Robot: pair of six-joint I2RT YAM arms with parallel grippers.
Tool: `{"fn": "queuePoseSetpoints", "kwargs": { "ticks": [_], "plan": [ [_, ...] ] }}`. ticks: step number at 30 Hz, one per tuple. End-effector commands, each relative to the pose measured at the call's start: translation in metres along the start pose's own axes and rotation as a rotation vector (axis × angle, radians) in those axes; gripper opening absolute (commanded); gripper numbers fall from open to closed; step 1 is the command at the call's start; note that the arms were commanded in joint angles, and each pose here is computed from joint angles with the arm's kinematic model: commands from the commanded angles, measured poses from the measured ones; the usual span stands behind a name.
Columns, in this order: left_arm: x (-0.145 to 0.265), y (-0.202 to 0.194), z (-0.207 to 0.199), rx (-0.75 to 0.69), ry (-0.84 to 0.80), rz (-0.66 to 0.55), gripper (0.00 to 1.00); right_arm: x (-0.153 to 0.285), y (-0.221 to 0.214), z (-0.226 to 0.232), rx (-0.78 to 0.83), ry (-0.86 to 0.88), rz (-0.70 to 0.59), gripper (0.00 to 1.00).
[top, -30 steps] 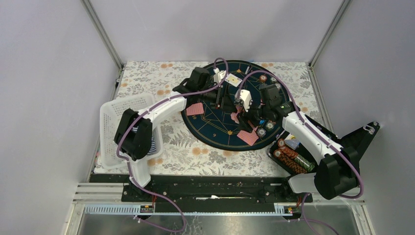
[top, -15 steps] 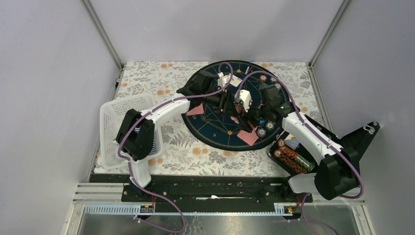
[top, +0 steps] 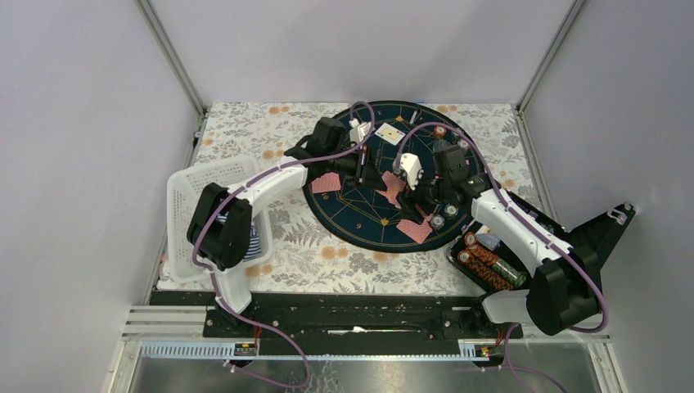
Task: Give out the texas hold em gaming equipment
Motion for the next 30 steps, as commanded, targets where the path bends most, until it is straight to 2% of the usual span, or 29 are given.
{"fn": "queuePoseSetpoints", "kwargs": {
  "ticks": [1,7,11,17,24,30],
  "plan": [
    [0.01,0.008,-0.011,-0.06,-0.002,-0.068,0.2,0.01,0.023,-0.005,0.055,-0.054,-0.098,0.0],
    [0.019,0.014,-0.014,-0.066,0.004,-0.107,0.1,0.008,0.021,-0.01,0.038,-0.092,-0.075,0.0],
    [0.036,0.025,-0.015,-0.07,0.035,-0.173,0.0,0.006,0.02,-0.014,0.024,-0.124,-0.055,0.0],
    [0.066,0.044,-0.007,-0.097,0.186,-0.275,0.0,0.007,0.018,-0.023,0.0,-0.195,-0.03,0.0],
    [0.082,0.078,0.023,-0.199,0.604,-0.37,0.0,0.016,0.015,-0.038,-0.059,-0.261,-0.032,0.0],
    [0.052,0.11,0.029,-0.382,0.968,-0.437,0.0,0.03,0.007,-0.054,-0.119,-0.323,-0.038,0.0]
  ]
}}
Point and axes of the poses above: each gripper's point midway between its finger pads, its own x axis back along the fingers, its own z axis along the line the jaws close on, y = z × x, the point moved 8 cm from there along x, back along the fingers, and after that the axes turned 4 degrees about x, right-handed, at the moved point
